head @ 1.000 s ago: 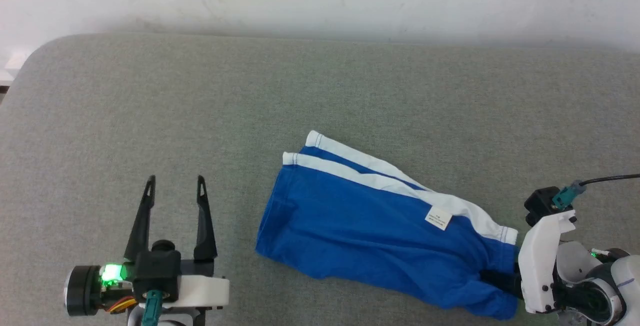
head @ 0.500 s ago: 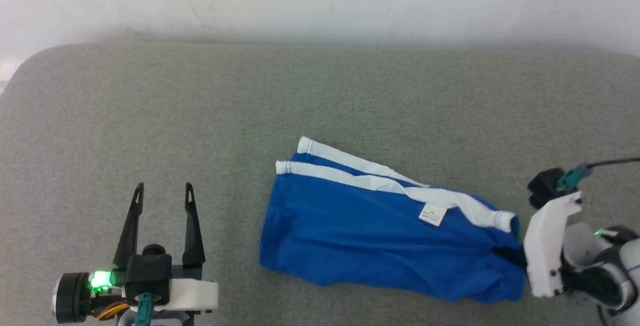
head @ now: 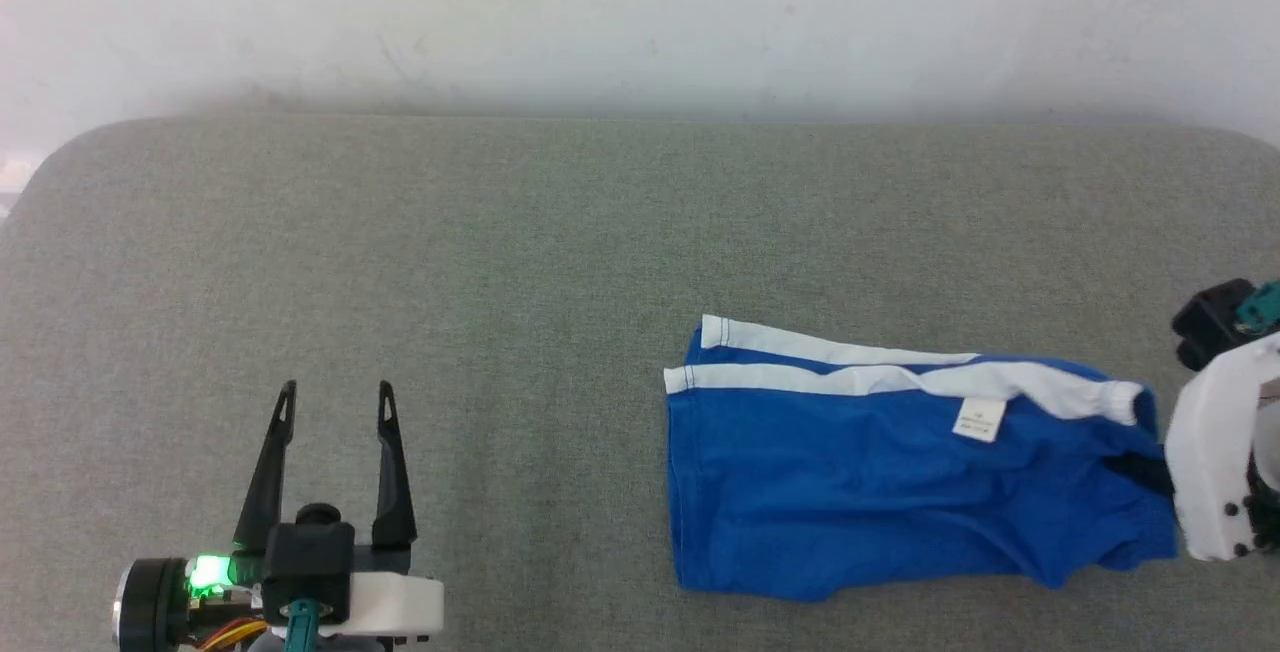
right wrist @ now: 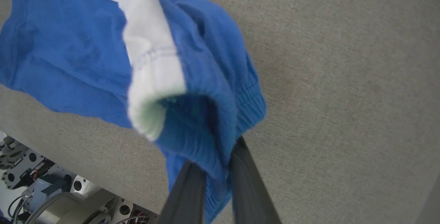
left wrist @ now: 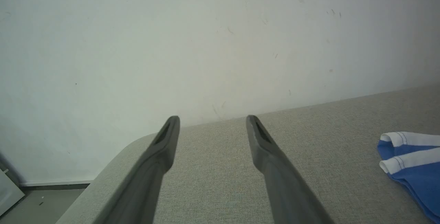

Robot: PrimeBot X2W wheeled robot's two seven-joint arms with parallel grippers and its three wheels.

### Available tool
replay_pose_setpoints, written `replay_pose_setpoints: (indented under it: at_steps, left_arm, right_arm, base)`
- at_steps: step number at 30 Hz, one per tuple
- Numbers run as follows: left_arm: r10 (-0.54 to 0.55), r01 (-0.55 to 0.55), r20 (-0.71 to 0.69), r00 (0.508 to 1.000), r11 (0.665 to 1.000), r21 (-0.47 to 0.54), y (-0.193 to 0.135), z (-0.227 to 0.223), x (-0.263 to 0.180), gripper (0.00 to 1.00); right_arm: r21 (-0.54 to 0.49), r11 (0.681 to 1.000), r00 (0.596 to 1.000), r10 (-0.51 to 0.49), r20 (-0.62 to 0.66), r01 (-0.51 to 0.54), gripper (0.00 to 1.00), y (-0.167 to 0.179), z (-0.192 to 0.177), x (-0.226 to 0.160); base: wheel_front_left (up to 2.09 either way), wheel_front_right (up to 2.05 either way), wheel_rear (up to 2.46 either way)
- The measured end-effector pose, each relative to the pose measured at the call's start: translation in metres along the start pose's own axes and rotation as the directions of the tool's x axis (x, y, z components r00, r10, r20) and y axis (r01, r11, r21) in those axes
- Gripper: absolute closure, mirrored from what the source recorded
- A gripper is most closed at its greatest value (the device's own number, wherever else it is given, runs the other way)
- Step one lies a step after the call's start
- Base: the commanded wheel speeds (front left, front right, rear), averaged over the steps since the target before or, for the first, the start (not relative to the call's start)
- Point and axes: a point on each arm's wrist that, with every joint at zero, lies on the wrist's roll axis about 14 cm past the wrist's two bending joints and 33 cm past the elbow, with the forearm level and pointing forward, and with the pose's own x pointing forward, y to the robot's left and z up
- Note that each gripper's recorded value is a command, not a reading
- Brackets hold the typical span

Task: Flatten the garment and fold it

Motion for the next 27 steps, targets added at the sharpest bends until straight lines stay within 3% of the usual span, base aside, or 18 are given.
replay_pose_setpoints:
  at_steps: [6,14,19,27]
  left_arm:
    - [-0.01,0.01,0.01,1.0,1.0,0.023,-0.002,0.001,0.0,0.0]
    - [0.0,0.001,-0.012,1.0,1.0,0.03,0.0,-0.005,0.0,0.0]
    - [0.003,-0.003,-0.017,1.0,1.0,0.03,-0.002,-0.007,0.004,0.0]
    - [0.016,-0.015,-0.032,0.999,1.0,0.026,-0.003,-0.012,0.01,0.0]
  right_arm:
    - [-0.077,0.983,0.985,0.17,0.031,-0.167,1.0,0.055,0.017,-0.009]
    - [-0.204,0.916,0.933,0.359,0.03,-0.346,1.0,0.132,0.045,0.001]
    - [-0.243,0.897,0.926,0.378,-0.01,-0.369,1.0,0.157,0.056,0.032]
    - [-0.25,0.914,0.945,0.293,-0.142,-0.321,1.0,0.158,0.032,0.098]
  base:
    - [0.0,0.0,0.0]
    - [0.0,0.0,0.0]
    - [0.0,0.0,0.0]
    - [0.0,0.0,0.0]
